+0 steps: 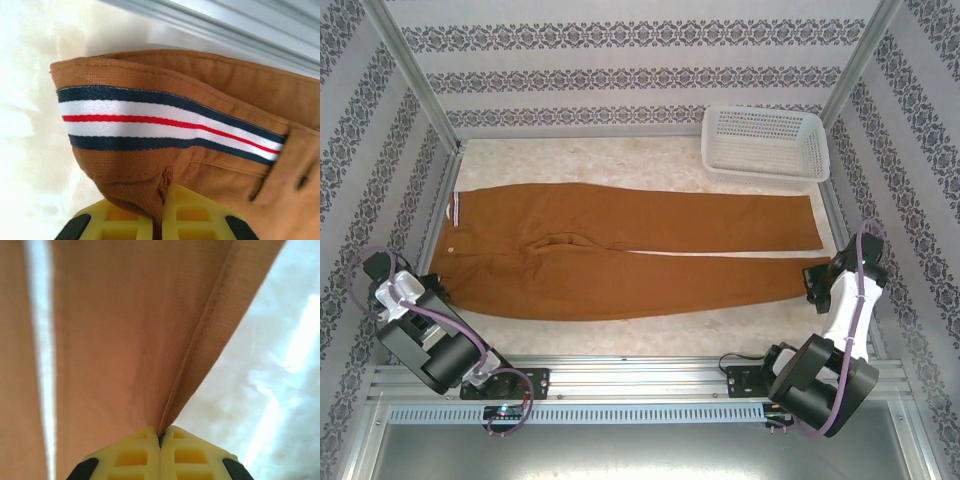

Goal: Roll up the long pants

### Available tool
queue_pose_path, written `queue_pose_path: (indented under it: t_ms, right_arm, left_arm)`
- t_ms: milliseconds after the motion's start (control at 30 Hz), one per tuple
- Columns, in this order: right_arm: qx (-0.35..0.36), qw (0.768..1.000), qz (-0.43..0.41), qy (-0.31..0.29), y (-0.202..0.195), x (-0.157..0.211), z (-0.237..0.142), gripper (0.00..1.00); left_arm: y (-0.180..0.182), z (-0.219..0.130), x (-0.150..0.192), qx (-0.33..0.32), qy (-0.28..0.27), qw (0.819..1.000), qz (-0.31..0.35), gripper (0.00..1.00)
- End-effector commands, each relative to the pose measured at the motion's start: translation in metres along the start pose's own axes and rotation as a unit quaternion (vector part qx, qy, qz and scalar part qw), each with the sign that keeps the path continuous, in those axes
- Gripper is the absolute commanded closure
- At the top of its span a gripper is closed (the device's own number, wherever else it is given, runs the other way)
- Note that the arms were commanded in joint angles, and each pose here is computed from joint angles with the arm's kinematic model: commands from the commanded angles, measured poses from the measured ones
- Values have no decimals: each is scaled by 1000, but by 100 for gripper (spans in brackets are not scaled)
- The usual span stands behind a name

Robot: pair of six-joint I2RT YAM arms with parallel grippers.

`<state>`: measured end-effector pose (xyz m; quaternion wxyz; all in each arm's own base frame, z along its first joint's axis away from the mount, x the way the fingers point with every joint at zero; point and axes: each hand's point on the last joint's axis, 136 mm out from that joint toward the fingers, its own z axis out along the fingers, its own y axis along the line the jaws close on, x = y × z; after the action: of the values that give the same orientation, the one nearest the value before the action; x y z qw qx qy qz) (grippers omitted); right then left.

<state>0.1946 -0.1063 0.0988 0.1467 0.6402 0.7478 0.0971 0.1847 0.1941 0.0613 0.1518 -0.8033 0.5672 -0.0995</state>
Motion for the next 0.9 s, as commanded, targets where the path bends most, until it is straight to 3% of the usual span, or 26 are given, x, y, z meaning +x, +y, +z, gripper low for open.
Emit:
queue_pose_path:
  t_ms: [0,200,400,600,867]
  right_arm:
    - [-55,997,-34,-35,37,-21,-21,100]
    - [-70,995,-67,-29,76,-38,-29,100]
    - [-89,991,-93,-28,117,-53,-43,100]
    - [-97,987,-113,-59,133,-69,-69,100]
    - [-91,986,-117,-72,125,-71,-83,100]
  left_arm:
    - [-46,-40,-10,76,-15,997,12,100]
    - [-91,-89,-11,145,-15,989,39,100]
    - [-124,-106,-14,180,-13,983,44,100]
    - [-122,-111,-26,159,-49,984,59,100]
    - [-109,-114,-25,127,-55,987,83,100]
